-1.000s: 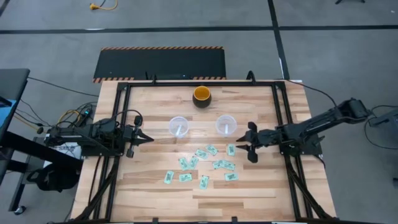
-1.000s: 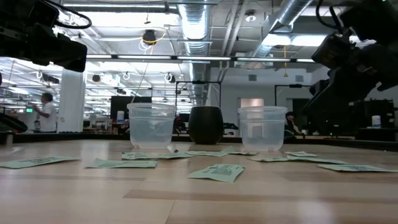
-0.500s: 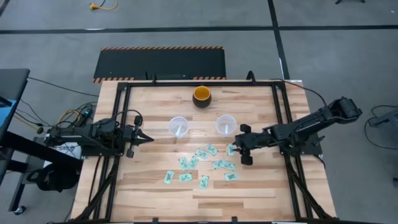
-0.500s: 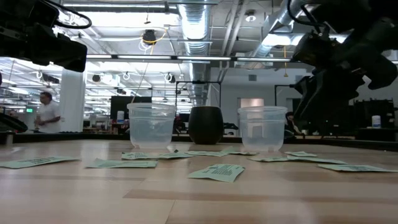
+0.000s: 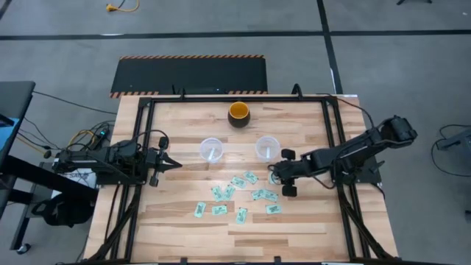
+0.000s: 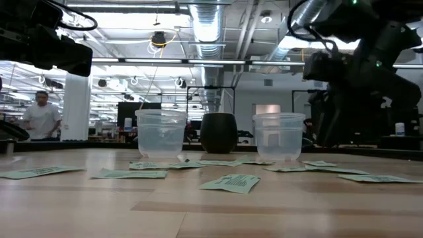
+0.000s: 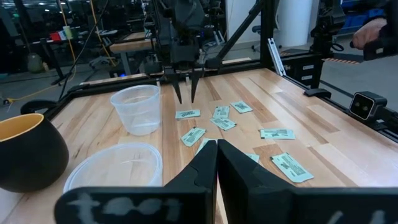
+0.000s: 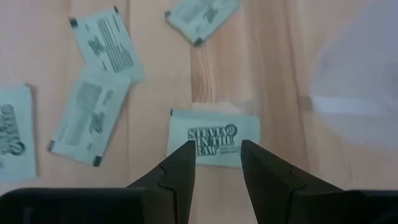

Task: Pick and place Stevia / Truvia into bins
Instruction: Put the stevia packet into the right transparent container

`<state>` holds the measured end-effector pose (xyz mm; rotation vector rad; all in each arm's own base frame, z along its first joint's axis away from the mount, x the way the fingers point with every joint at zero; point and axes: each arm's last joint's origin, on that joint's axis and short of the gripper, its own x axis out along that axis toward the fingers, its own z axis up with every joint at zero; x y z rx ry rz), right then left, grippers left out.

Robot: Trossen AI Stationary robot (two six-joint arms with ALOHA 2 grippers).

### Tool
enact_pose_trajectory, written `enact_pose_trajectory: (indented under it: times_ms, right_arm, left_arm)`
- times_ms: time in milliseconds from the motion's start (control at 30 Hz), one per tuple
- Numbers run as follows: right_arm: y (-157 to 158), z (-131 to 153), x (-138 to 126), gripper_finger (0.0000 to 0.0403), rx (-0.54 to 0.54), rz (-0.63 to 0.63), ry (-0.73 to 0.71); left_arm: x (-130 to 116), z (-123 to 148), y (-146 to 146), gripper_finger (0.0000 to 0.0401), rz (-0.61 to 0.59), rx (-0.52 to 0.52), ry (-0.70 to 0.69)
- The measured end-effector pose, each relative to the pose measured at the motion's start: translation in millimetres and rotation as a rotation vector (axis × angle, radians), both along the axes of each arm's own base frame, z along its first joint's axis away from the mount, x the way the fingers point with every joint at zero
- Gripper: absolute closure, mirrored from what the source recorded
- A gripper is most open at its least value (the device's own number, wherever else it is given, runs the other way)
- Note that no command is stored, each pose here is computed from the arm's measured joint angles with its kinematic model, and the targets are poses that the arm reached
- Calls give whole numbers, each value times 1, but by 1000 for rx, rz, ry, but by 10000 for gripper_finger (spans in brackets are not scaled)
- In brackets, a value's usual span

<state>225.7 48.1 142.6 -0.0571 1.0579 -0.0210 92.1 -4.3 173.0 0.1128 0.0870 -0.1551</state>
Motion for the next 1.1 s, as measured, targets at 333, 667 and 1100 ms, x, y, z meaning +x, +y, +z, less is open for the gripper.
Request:
enact_pose_trajectory:
  times_ms: [333,667,1100]
  right_arm:
    - [4,-11,9,280,2,32,81]
    - [12,-6,20,280,-25,84,125]
    - [15,-1,19,280,-30,120,173]
  left_arm:
    - [0,0,0,401,0,0,0]
    - [0,0,0,401,0,0,1]
    - [0,0,0,401,0,-1,0]
